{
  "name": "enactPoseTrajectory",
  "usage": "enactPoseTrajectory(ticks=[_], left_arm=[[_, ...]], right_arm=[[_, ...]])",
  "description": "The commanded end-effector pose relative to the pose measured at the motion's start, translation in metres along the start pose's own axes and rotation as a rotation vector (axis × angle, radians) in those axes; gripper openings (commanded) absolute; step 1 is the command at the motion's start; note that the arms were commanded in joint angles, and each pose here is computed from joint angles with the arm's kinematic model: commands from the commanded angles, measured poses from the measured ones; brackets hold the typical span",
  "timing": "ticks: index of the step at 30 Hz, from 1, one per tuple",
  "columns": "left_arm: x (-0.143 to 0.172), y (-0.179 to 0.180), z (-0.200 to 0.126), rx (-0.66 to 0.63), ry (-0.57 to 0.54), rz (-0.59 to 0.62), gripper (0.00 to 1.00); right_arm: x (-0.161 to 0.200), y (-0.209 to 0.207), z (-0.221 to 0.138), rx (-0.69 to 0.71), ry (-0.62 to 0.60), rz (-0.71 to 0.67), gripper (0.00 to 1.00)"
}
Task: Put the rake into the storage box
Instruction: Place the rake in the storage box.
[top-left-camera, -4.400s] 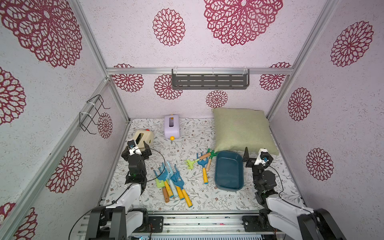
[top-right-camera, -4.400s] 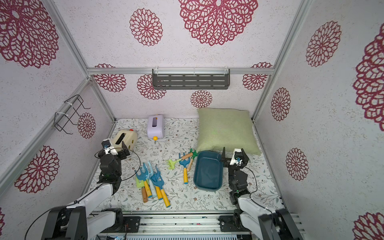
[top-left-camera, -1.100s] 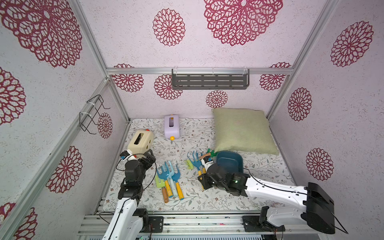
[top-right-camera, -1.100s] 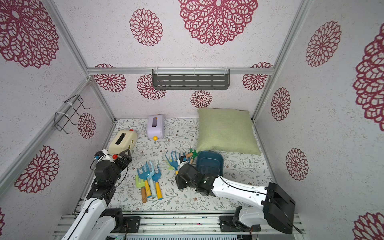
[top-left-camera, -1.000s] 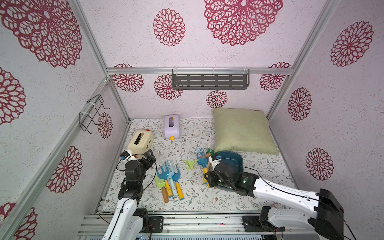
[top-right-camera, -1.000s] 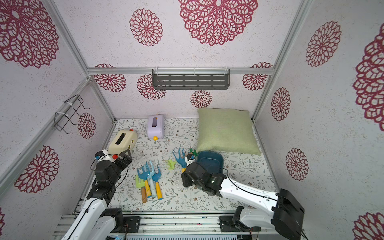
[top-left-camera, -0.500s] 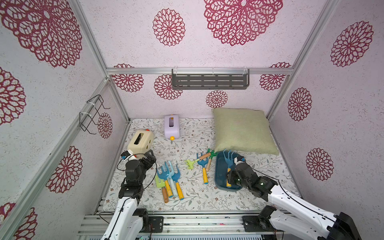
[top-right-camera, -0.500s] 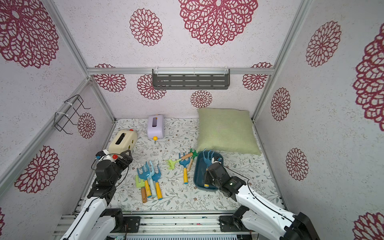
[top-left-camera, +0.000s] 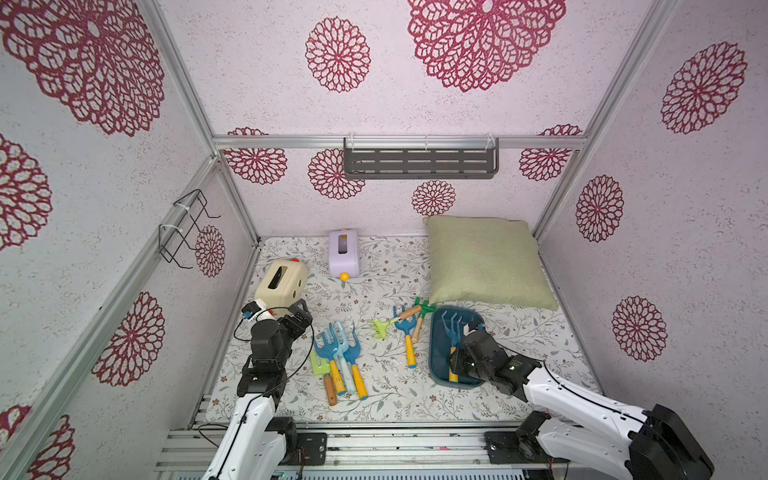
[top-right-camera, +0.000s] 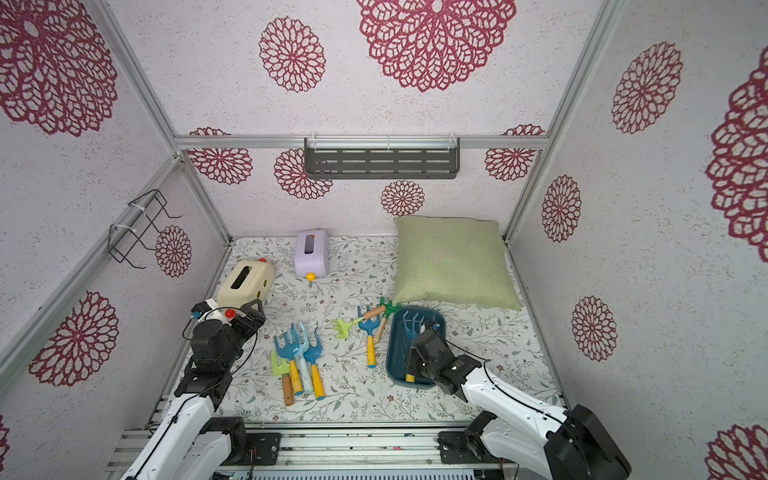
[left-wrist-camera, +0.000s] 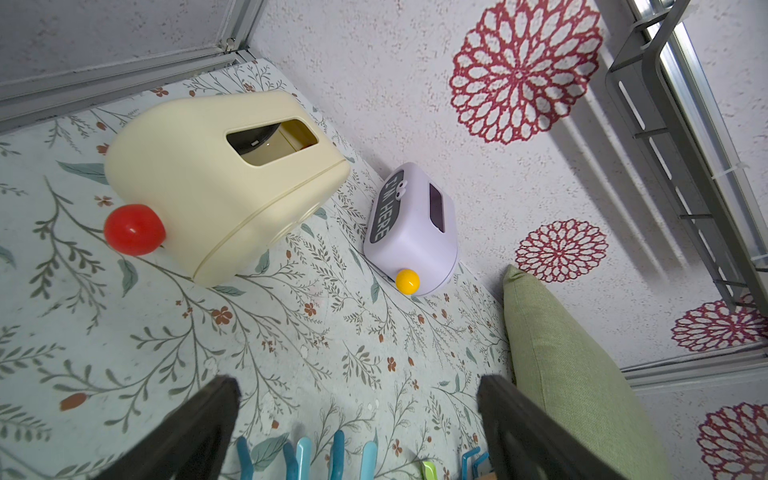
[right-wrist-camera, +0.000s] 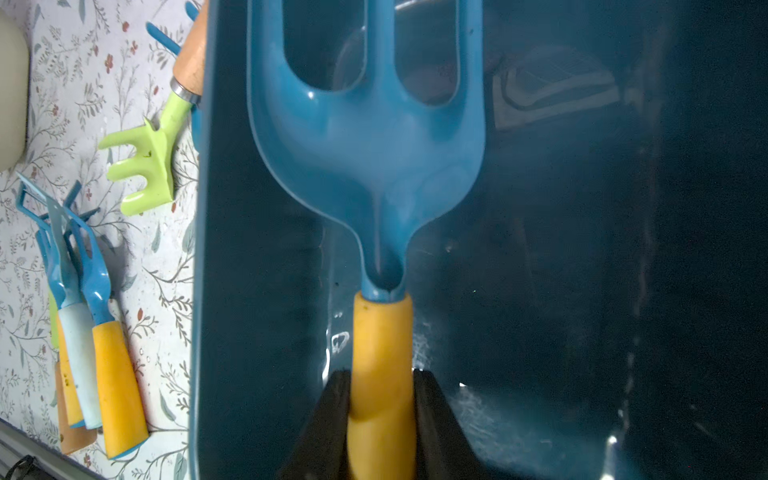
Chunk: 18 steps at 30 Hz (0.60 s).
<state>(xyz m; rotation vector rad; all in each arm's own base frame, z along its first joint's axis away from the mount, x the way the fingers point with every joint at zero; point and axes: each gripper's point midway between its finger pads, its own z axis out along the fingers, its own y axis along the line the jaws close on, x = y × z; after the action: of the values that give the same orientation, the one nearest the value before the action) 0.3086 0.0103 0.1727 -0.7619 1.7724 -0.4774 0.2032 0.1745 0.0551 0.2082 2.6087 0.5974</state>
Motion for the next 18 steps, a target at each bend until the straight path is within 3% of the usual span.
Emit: enactPoseTrajectory(ticks=[1, 5, 12, 18], left_arm=[[-0.001, 0.001, 0.002, 0.007, -0.011, -0.005, 0.97], [-0.001, 0.001, 0.002, 0.005, -0.011, -0.006, 0.97], [0.000, 0.004, 0.004, -0.017, 0.001, -0.013, 0.97], [0.010, 0.000, 0.011, -0.040, 0.099, -0.008, 0.97]], right_arm=[[0.001, 0.010, -0.002, -0.046, -0.001, 0.019, 0.15], [0.002, 0.010, -0.002, -0.044, -0.001, 0.017, 0.20], [-0.015, 0.017, -0.014, -0.031, -0.055, -0.028, 0.57], [-0.034, 0.034, -0.033, -0.080, -0.128, -0.111, 0.76]])
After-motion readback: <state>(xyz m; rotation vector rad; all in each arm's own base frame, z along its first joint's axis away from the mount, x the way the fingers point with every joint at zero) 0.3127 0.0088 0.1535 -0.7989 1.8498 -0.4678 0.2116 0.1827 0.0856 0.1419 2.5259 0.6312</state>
